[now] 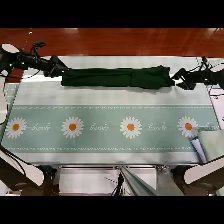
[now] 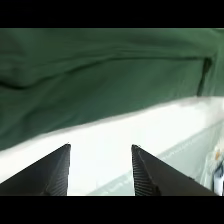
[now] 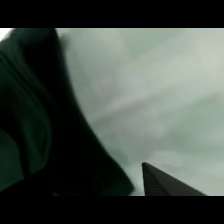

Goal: Fold the shirts.

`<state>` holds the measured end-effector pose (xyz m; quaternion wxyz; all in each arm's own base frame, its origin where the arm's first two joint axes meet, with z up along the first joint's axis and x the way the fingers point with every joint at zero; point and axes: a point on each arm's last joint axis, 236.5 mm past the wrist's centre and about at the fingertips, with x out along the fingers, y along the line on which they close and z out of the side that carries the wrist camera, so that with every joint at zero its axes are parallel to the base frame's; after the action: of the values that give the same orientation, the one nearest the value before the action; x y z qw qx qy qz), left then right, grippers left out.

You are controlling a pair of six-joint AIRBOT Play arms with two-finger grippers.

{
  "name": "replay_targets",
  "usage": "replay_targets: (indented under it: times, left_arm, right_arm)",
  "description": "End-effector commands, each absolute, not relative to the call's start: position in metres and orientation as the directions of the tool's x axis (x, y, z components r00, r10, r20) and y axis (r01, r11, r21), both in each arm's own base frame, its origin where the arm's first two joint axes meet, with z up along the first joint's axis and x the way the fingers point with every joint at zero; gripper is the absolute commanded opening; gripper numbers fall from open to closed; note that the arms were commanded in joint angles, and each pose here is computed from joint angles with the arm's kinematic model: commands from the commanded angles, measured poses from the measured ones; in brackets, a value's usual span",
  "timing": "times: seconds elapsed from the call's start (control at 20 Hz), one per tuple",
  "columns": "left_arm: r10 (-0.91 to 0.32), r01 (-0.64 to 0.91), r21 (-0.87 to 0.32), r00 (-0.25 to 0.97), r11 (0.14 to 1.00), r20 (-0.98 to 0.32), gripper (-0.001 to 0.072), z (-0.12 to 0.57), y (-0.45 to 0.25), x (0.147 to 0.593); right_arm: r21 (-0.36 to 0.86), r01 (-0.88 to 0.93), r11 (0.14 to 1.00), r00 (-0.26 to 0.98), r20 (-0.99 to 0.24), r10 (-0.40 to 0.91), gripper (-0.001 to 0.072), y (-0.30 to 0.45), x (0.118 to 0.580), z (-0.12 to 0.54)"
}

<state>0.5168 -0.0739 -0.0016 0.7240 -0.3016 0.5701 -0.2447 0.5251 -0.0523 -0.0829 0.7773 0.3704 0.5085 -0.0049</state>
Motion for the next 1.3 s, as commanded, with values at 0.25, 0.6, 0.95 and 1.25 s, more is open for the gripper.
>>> replay_targets:
  times: [0.25, 0.6, 0.95, 1.25]
  left_arm:
    - [-0.769, 0.079, -0.771, 0.191, 0.632, -0.610, 0.0464, 0.016, -0.110, 0.511]
    - [-0.823, 0.112, -0.823, 0.208, 0.557, -0.528, 0.0307, 0.040, -0.123, 0.513]
    - [-0.838, 0.225, -0.807, 0.178, 0.545, -0.516, 0.0156, 0.072, -0.164, 0.499]
    - [-0.783, 0.299, -0.761, -0.068, 0.575, -0.618, 0.0156, 0.045, -0.239, 0.437]
  right_arm:
    - [0.733, 0.268, 0.626, 0.578, -0.642, 0.504, 0.0562, 0.049, 0.574, -0.093]
    - [0.739, 0.003, 0.673, 0.455, -0.601, 0.657, 0.0024, 0.100, 0.552, -0.028]
    - [0.407, -0.035, 0.913, 0.454, -0.807, 0.377, 0.0023, 0.074, 0.501, 0.052]
    - [0.358, -0.129, 0.925, 0.408, -0.831, 0.378, 0.0024, 0.114, 0.460, 0.089]
